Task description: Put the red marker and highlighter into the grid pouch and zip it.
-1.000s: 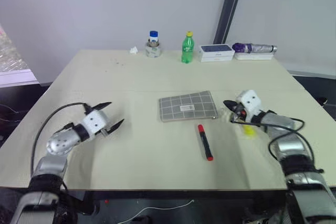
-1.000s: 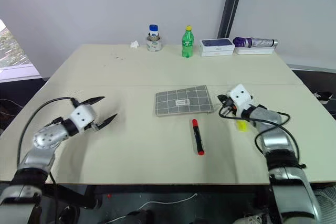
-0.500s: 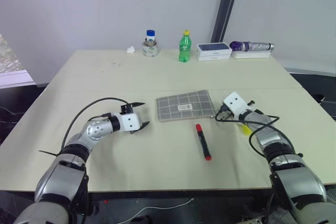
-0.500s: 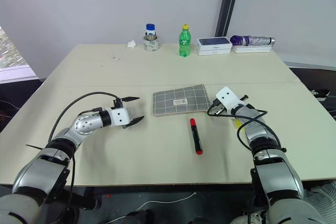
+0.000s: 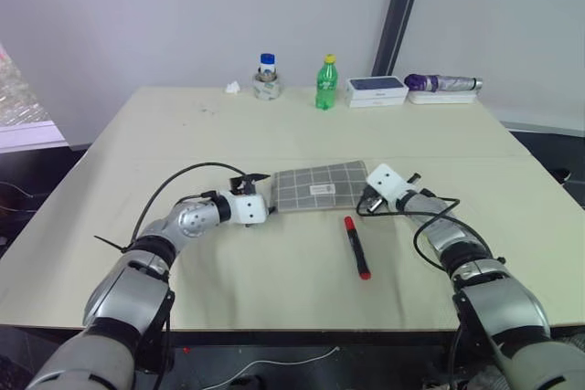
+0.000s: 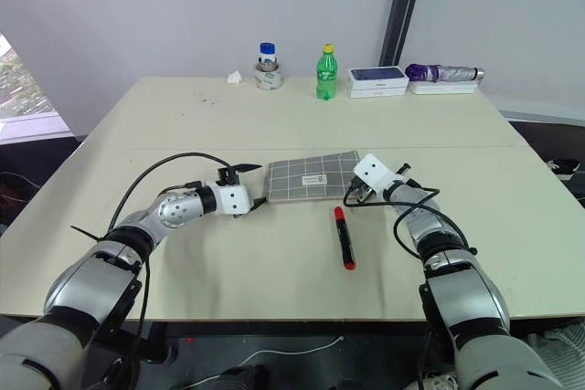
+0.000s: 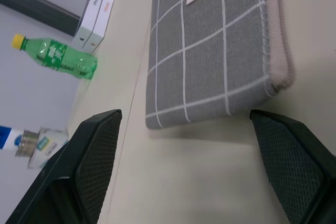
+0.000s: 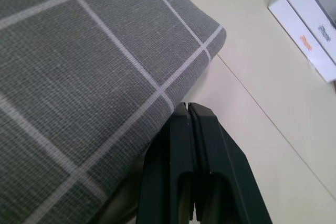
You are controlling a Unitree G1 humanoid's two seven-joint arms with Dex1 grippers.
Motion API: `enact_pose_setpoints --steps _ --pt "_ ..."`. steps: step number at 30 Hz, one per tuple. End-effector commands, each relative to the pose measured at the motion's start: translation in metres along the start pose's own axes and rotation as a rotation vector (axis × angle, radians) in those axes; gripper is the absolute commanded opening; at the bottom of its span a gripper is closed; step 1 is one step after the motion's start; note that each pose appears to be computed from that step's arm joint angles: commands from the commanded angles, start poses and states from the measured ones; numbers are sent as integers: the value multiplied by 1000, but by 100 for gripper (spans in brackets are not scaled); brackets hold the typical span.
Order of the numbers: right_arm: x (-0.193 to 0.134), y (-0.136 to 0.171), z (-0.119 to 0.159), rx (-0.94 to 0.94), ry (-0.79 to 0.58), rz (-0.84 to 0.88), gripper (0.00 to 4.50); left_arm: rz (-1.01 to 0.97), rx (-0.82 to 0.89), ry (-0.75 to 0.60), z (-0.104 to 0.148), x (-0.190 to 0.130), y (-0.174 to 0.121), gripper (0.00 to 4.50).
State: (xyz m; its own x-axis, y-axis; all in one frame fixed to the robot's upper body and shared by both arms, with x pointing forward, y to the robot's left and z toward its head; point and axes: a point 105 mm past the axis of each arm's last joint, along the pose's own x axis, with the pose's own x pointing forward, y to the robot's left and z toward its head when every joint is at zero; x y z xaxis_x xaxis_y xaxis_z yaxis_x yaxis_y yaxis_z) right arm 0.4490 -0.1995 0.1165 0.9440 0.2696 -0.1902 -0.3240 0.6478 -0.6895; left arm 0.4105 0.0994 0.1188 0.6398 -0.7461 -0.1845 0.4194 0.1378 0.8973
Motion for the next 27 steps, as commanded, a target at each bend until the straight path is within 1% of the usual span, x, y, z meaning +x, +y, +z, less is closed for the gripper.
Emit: enact_pose_setpoints --steps 1,9,13,16,17,18,19,21,22,24,26,27 --pt "4 -6 18 -22 -52 -14 6 -154 6 3 1 6 -40 415" --pt "4 -5 16 -23 -48 -8 6 -194 23 -89 23 18 -46 415" --pt "4 -5 17 -24 -50 -8 6 -203 8 -95 26 21 -47 415" --pt "4 -5 17 -23 -50 -8 0 -232 -81 -85 24 20 -49 330" --pt "4 -4 17 -26 -50 -7 0 -234 -90 -85 23 19 -48 273" --pt "4 -4 17 -27 -50 -6 0 -234 -94 -85 23 19 -48 230" --pt "4 -5 17 -29 -50 -6 0 -234 -101 -84 22 17 -48 167" --pt "3 -6 17 -28 -51 -7 0 -226 -116 -77 20 16 -47 58" --pt "3 -6 17 -26 -51 -8 0 -225 -131 -73 19 15 -47 12" --pt "3 -7 17 -33 -52 -8 0 -215 -158 -69 17 14 -45 5" --pt "2 -11 19 -4 -66 -13 0 -157 -255 -81 17 14 -33 5" --pt "1 -15 21 23 -78 -17 25 -127 -308 -91 16 14 -27 1"
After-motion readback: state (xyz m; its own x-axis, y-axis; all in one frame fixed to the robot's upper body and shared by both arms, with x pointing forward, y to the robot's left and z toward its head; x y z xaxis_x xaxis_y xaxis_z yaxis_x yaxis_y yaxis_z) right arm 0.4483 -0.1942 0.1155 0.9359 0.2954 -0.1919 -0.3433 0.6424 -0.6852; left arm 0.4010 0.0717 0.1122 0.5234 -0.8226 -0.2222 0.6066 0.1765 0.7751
